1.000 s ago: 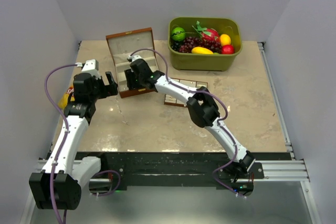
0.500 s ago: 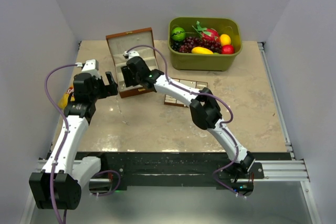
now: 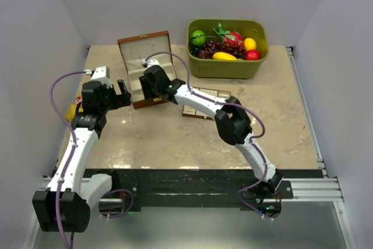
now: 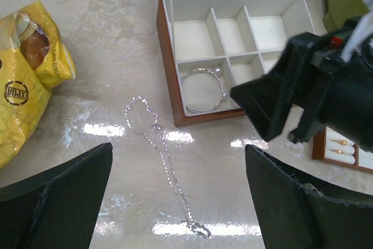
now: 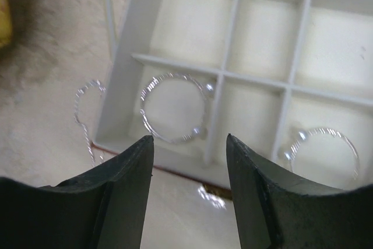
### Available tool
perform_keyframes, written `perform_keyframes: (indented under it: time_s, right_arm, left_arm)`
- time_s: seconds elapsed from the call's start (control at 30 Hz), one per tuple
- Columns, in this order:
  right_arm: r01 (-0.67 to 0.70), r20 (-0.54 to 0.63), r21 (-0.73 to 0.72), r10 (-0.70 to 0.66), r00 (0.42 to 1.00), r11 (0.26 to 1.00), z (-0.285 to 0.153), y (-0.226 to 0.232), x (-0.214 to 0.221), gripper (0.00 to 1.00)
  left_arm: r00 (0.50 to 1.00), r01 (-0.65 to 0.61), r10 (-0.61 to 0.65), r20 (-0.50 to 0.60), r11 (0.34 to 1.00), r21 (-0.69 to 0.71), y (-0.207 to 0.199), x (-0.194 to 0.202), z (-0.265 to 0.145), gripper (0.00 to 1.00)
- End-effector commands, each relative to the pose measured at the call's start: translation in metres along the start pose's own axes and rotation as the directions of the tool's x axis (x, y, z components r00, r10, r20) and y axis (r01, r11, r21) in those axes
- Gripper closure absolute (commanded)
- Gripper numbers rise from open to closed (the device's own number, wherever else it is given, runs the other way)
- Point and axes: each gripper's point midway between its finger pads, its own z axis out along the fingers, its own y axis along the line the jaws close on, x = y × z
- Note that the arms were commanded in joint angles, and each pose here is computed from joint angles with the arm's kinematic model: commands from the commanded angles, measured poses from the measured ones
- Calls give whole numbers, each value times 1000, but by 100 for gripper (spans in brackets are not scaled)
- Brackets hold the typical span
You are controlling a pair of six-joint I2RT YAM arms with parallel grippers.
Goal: Organize the mixed jewelry
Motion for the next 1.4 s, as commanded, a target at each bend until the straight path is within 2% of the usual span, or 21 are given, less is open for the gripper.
perform_keyframes:
  time_s: [0.0,0.1,0.13,0.17,0.2,0.23,0.27,0.47,0.9,1.37]
  right_arm:
    - [-89,189,78,73,979,993,-82,-21,-75,44]
    - [-137,166,158,111,980,978,-105,-63,-47,43]
    - [-177,227,154,139,964,972,-138,-72,-65,44]
    - [-189,187,209,150,971,960,-139,-100,-34,44]
    - [-227,189,221,187,964,948,-147,-112,-25,44]
    - [-267,236,216,215,948,939,-174,-123,-35,44]
    - [-280,195,274,232,953,920,-175,-152,-3,44]
    - [-373,189,369,324,927,852,-219,-225,53,51]
    - [-355,76,490,367,927,796,-206,-274,108,63]
    - [-352,33,524,395,918,775,-195,-294,135,70]
  left_arm:
    - [999,5,-6,38,1000,3,-2,-11,-2,0]
    - [999,15,-13,43,999,-35,5,-11,-1,0]
    - [999,15,-14,35,999,-41,6,-10,0,0]
    - [999,12,-11,34,999,-42,6,-10,0,0]
    - [1000,10,-10,28,1000,-24,3,-8,0,0]
    - [1000,4,-3,31,1000,-24,3,-9,1,0]
    - [1000,2,-2,25,1000,0,-1,-8,1,0]
    - [1000,7,-7,-3,1000,-16,2,-2,7,0]
    - [1000,-2,3,-21,1000,22,-4,2,11,0]
    - [999,1,0,-34,999,40,-7,5,14,0]
